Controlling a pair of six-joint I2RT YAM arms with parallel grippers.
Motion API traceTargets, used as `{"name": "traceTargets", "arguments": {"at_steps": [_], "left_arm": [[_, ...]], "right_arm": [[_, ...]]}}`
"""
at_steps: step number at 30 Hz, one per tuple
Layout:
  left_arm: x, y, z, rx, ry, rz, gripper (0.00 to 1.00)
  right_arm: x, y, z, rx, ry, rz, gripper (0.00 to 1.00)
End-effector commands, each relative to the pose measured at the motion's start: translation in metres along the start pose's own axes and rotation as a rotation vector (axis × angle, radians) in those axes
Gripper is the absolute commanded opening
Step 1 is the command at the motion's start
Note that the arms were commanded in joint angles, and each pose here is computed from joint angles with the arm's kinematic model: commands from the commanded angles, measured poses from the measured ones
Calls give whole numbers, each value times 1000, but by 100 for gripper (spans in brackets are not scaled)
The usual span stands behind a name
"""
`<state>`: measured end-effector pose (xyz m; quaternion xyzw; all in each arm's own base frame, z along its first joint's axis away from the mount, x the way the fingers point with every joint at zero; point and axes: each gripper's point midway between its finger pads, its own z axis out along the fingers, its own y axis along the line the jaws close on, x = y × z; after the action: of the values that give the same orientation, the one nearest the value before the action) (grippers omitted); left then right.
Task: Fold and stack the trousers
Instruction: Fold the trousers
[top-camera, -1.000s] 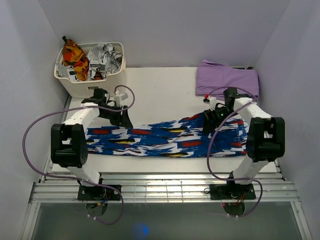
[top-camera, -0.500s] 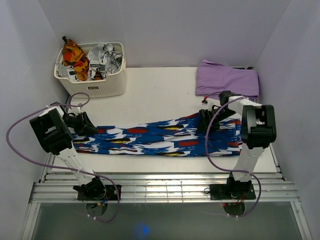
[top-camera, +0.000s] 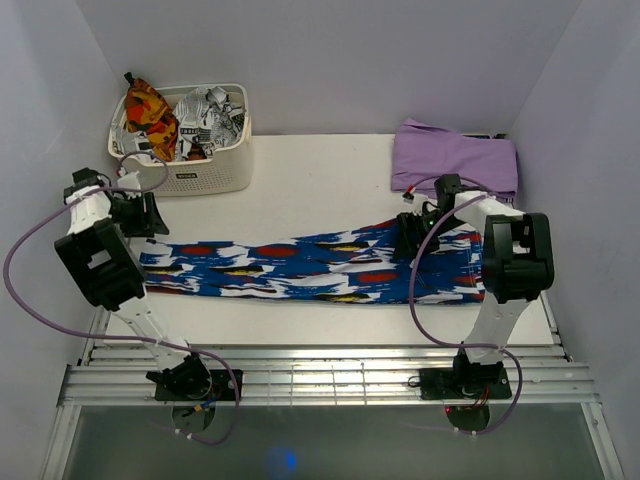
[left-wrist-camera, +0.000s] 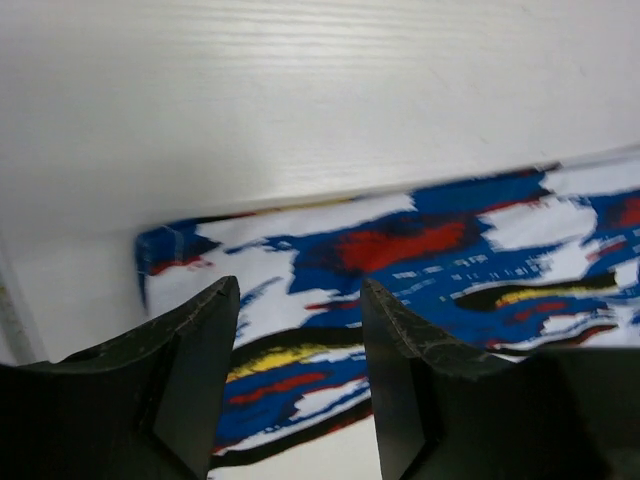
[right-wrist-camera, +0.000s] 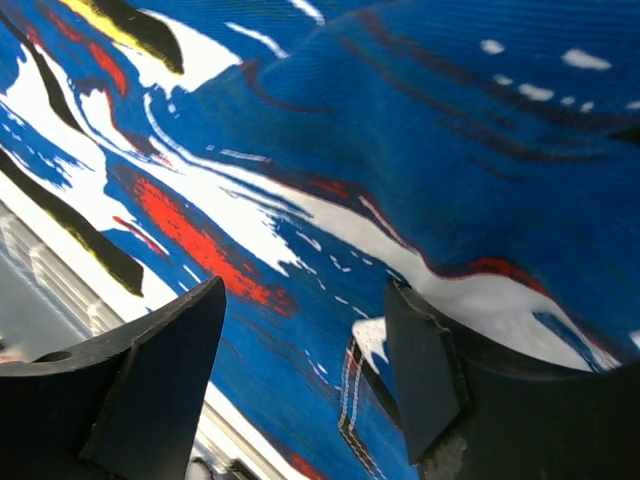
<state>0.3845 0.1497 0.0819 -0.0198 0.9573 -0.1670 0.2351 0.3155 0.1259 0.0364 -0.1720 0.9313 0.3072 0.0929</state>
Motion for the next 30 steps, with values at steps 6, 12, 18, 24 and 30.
{"name": "traceTargets", "arguments": {"at_steps": [6, 12, 18, 24, 30], "left_arm": [[-25, -41, 2, -2, -109, 159, 62], [-39, 10, -16, -236, -142, 49, 65], [-5, 54, -38, -394, -59, 42, 71], [41, 72, -26, -271, 45, -69, 71], [83, 40, 5, -91, 117, -108, 69]], "right_arm": [[-103, 15, -76, 141, -274, -341, 73], [-133, -17, -54, 241, -212, -322, 81], [-121, -34, -2, 221, -110, -310, 87], [-91, -34, 29, 168, -25, -321, 85], [-78, -43, 36, 186, 14, -309, 57]]}}
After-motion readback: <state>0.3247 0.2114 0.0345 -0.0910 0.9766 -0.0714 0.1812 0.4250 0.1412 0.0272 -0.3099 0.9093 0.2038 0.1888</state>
